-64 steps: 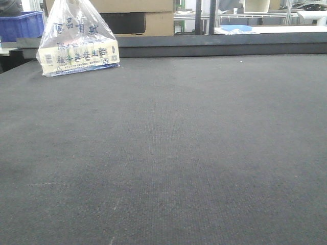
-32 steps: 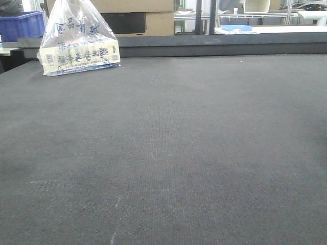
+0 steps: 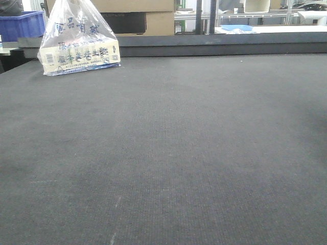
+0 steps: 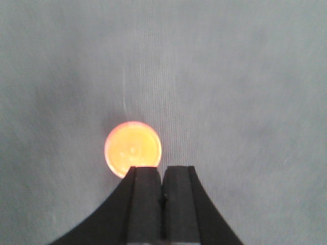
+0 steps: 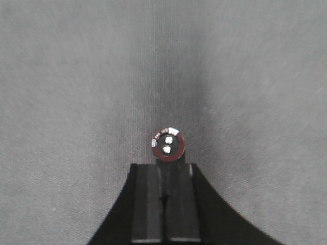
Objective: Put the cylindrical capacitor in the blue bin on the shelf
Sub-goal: 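Close left gripper on orange cylinder and right gripper on capacitor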
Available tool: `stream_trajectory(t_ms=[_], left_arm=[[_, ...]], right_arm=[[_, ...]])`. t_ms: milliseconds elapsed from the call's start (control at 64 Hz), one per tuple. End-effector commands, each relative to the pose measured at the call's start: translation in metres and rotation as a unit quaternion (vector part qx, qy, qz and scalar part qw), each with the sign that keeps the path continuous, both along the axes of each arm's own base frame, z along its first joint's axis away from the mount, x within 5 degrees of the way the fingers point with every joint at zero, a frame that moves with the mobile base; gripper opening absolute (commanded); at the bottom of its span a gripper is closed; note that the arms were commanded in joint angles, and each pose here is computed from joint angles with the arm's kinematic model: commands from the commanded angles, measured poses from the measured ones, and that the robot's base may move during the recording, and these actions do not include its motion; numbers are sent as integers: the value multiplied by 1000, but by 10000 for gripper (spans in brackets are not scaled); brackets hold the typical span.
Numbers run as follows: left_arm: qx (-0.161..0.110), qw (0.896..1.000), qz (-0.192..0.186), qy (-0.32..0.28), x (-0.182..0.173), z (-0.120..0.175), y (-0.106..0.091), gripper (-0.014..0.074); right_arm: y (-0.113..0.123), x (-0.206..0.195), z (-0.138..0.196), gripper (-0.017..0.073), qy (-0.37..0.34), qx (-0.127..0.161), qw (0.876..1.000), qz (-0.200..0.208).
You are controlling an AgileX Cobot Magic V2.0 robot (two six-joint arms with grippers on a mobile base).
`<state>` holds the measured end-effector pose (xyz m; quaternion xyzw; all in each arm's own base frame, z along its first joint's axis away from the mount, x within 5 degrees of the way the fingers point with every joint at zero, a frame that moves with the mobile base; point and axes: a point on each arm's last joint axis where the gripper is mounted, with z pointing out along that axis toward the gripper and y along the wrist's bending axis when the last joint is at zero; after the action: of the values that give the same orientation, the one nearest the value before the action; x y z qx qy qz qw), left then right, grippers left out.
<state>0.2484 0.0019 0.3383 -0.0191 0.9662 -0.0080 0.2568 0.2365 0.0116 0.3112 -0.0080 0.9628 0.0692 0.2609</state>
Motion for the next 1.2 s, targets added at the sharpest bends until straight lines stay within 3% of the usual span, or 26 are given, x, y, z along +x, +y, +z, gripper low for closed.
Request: stream_trajectory(t_ms=[0,141,187,250,406,484,812,1187], left_arm=[[1,999,11,34,12,-6,-1,-109],[15,997,25,70,22,-19,3,8],[21,996,25,78,23,-22,4,88],[23,996,25,79,24,-22,4,188],[23,997,31,60,28,-23,5,418],[25,997,31,67,34,-29,5,459],[29,987,30,154,55,-72,5,455],[31,986,27,159,67,-89,6,417]], right_arm=[[-1,13,-6,-153,23,1,1000,-2],[-1,25,-21,-148,52,0,999,-2],[-1,28,-26,-89,61,-2,998,-1],[-1,30,-29,39,68,-2,998,-1],[-2,37,-39,470,80,-2,997,-2],[-2,42,-45,568,83,-3,997,-3],[-1,56,-72,568,121,2,993,-7],[-1,65,-82,568,115,9,993,-14]])
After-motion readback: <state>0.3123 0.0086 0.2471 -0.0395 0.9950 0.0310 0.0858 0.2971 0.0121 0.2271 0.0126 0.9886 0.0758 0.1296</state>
